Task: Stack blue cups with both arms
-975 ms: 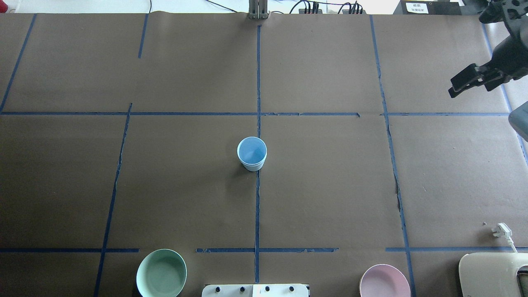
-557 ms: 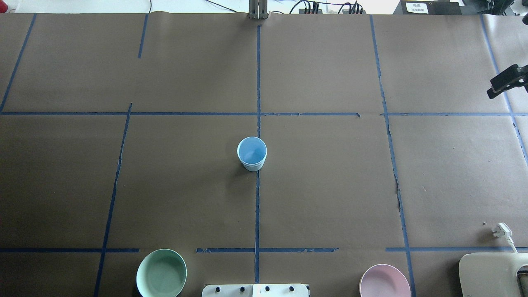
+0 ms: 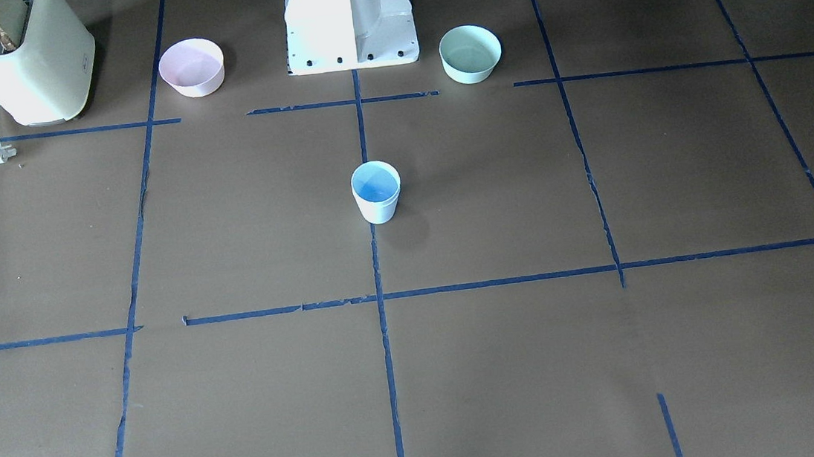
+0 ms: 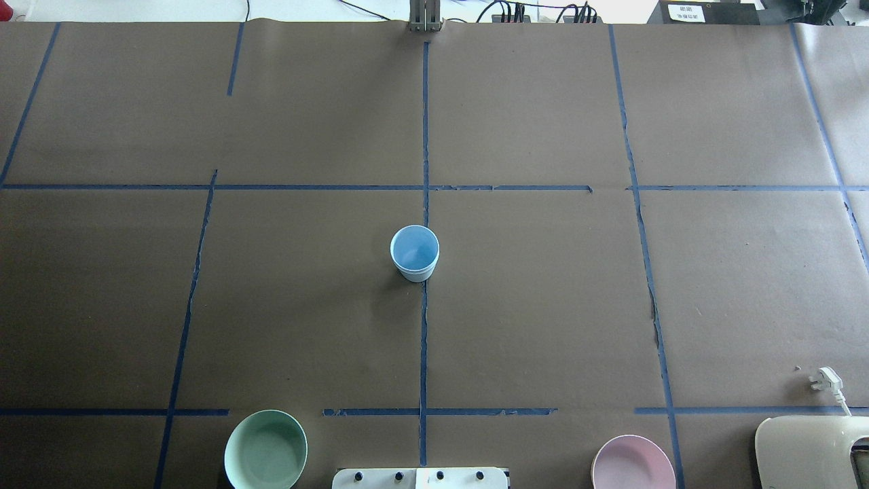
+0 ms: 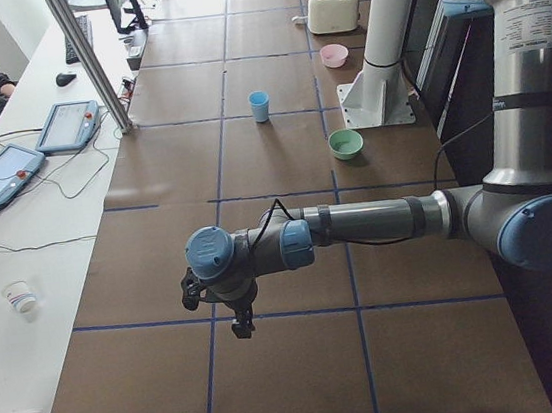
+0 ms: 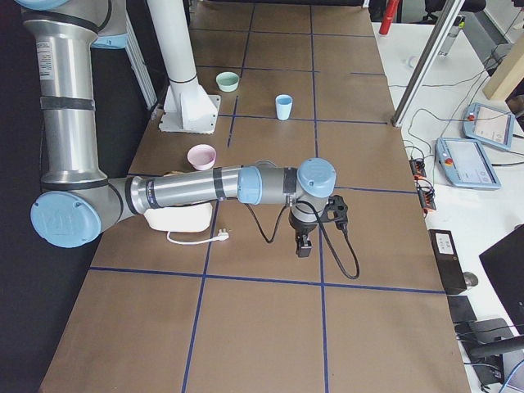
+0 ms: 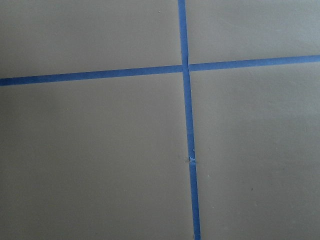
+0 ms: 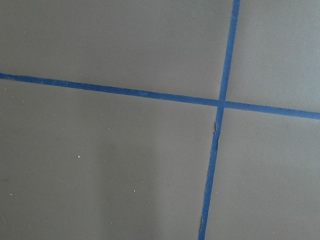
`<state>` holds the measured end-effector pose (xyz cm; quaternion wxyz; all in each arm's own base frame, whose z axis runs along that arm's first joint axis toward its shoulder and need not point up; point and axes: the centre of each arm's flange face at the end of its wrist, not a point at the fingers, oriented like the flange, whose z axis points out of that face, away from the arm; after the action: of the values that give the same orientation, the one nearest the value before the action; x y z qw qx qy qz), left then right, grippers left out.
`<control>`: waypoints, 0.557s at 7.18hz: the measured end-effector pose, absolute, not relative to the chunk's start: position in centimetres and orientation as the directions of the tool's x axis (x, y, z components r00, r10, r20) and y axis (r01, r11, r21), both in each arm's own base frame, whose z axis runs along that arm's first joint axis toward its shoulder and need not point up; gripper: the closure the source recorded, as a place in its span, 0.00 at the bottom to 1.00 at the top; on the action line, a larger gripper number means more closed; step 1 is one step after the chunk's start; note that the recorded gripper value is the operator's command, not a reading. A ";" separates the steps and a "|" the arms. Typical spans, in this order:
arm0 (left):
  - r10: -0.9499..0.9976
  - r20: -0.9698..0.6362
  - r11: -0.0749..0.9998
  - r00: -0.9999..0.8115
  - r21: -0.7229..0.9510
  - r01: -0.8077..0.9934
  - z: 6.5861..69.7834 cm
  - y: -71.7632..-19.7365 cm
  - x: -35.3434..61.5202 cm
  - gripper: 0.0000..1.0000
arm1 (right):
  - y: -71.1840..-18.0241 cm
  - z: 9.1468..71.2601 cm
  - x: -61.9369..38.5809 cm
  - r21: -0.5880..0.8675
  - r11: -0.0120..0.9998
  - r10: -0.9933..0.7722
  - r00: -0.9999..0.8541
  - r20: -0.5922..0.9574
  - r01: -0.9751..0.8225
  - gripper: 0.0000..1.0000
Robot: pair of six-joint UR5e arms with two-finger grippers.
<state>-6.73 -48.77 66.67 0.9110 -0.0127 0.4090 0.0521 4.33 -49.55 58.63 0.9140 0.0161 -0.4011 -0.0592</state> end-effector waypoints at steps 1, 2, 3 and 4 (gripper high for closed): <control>0.087 -0.746 0.994 0.660 0.023 -0.105 66.8 -48.8 -6.7 0.00 | -49.4 59.7 4.8 0.062 0.994 -0.107 0.668 0.736 0.091 0.00; 0.087 -0.746 0.994 0.660 0.023 -0.105 66.9 -48.7 -6.7 0.00 | -49.0 61.6 5.3 0.028 0.996 -0.078 0.669 0.739 0.085 0.00; 0.088 -0.746 0.994 0.660 0.024 -0.105 67.0 -48.7 -6.7 0.00 | -48.2 64.1 5.8 0.000 0.997 -0.050 0.669 0.741 0.074 0.00; 0.088 -0.746 0.994 0.660 0.025 -0.105 67.0 -48.7 -6.7 0.00 | -47.3 65.7 6.1 0.002 0.998 -0.044 0.669 0.742 0.064 0.00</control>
<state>-6.73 -48.70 66.97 0.9110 -0.0103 0.4088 0.0531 6.09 -47.32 65.67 0.9135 -0.0123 -0.4056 -0.0296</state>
